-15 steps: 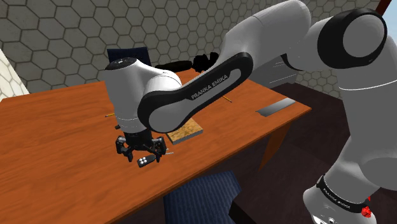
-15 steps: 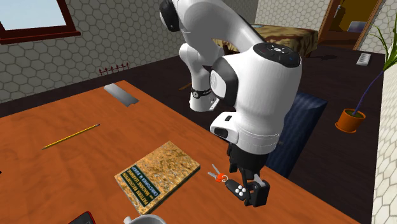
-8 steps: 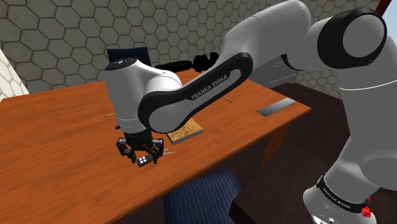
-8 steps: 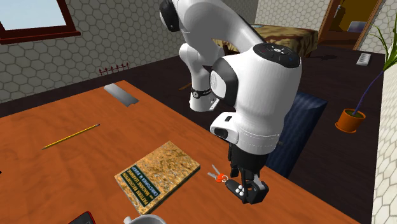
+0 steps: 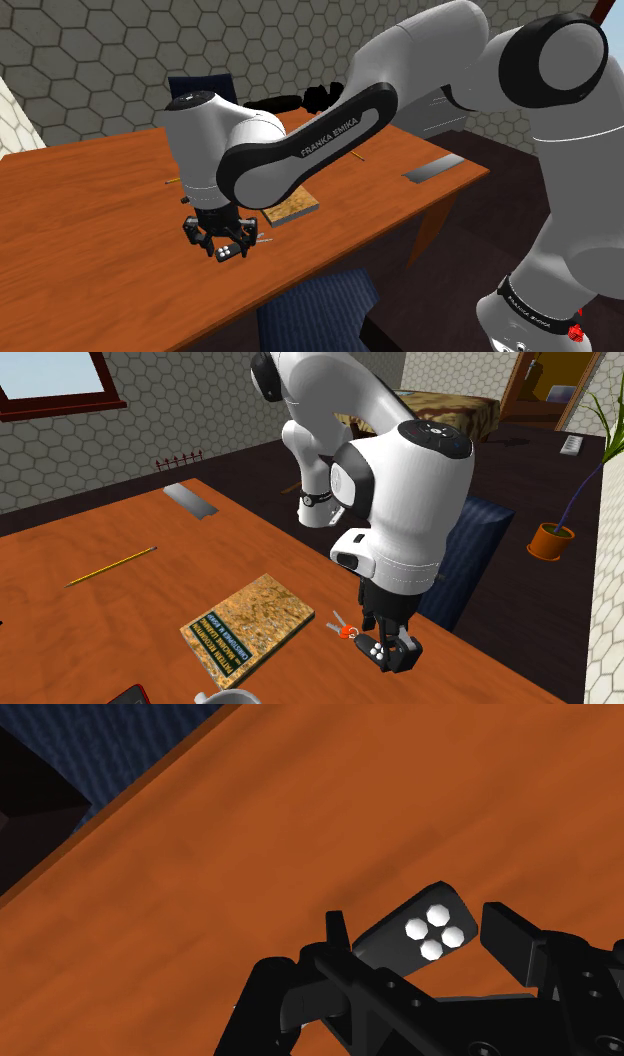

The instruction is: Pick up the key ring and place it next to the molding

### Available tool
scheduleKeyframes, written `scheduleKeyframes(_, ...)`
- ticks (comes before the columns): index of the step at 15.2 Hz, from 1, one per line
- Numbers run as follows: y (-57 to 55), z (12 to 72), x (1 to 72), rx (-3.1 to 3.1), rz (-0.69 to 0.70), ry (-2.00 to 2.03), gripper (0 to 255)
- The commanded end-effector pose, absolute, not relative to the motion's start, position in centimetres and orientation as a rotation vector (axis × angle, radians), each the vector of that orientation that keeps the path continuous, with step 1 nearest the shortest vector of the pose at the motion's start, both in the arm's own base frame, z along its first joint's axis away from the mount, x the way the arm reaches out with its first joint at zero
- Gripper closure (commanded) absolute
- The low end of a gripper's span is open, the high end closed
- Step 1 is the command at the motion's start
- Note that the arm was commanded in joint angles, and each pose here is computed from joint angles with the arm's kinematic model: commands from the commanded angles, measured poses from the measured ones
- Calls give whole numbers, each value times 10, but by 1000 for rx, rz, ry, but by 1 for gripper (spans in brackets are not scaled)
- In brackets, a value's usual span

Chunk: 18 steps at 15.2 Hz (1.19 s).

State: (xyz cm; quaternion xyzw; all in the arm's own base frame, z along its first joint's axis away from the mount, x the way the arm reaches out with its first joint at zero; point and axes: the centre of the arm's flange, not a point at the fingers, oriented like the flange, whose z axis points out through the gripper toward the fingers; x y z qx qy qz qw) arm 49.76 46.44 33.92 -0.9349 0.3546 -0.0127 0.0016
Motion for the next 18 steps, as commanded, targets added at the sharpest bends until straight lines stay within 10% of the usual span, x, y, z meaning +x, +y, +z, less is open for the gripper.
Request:
scheduleKeyframes(1,464,344,498,-2934,-40,1113,255)
scheduleKeyframes(18,451,426,496,-2934,-40,1113,255)
